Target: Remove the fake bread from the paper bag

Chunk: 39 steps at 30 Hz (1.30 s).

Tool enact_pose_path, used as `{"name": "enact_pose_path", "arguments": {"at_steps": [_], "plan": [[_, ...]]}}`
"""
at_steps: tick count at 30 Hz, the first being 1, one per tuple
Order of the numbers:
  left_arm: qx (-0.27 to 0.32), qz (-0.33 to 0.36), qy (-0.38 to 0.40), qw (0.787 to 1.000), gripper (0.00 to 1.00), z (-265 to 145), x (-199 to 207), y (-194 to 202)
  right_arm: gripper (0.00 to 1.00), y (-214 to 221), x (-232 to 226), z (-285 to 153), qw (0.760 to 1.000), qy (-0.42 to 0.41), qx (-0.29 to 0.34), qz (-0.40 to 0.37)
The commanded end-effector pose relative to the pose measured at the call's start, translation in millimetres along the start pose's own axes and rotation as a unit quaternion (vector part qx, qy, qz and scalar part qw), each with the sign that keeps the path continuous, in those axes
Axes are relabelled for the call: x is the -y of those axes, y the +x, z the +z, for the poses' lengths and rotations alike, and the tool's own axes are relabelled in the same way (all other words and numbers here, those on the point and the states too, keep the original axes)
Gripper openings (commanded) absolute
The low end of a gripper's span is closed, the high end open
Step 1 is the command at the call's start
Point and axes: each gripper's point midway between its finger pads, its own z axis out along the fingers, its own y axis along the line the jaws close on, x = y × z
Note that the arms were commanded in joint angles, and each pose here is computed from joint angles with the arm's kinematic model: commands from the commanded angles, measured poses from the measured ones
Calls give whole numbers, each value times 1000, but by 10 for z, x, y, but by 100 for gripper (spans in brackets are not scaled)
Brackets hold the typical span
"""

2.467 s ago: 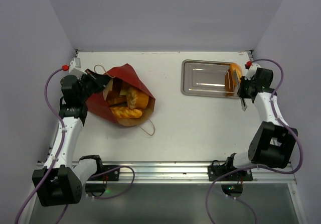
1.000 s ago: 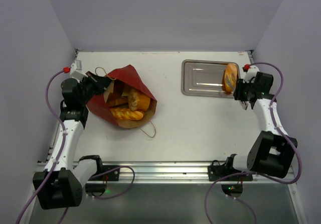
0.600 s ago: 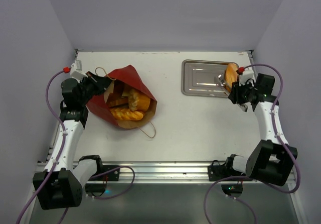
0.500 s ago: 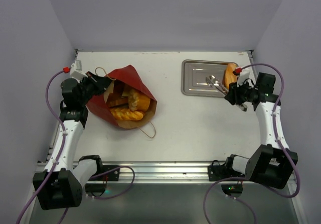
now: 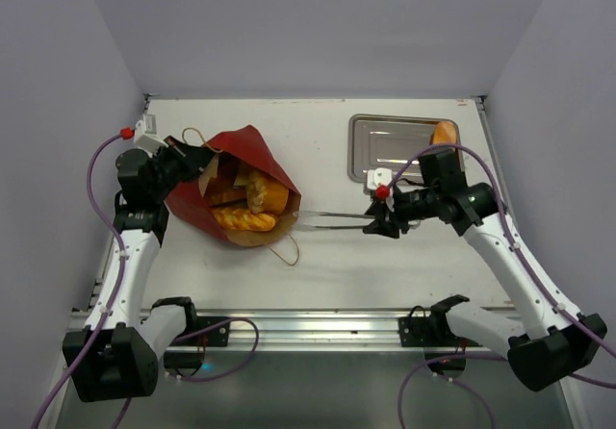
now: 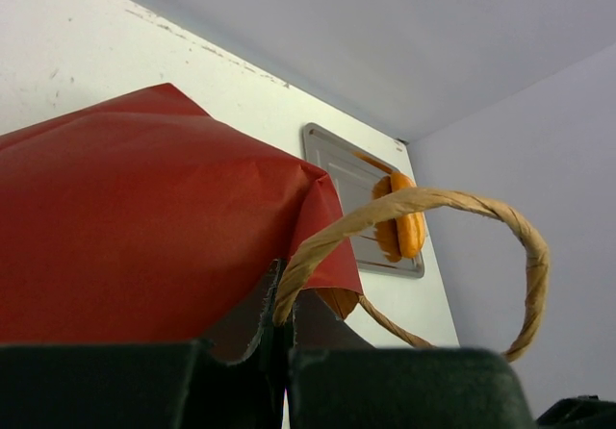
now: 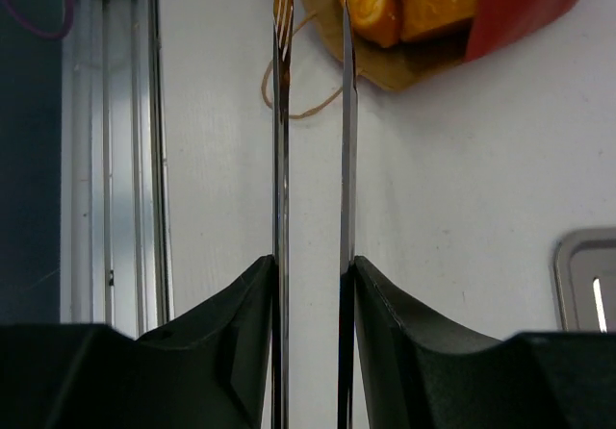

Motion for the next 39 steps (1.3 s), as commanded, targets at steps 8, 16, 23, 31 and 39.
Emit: {"name": "enact_pose_path", "arguments": {"at_steps": [8,16,23,31,39], "plan": [[32,15,30,999,0,-72,327,-292,40,-464,-38,712,981,43,-70,-173],[30,13,28,999,0,-74,315,-276,40,-983,253,794,975,122,-33,-185],[28,8,30,999,0,-76,315,-260,41,-1018,138,937,964,78,-60,-246],[26,11,32,999,0,-102,334,-248,41,-777,-37,1212,956,51,-114,-267],[26,7,31,999,0,-105,317,-229,41,-459,97,1250,949,93,-155,-258]]}}
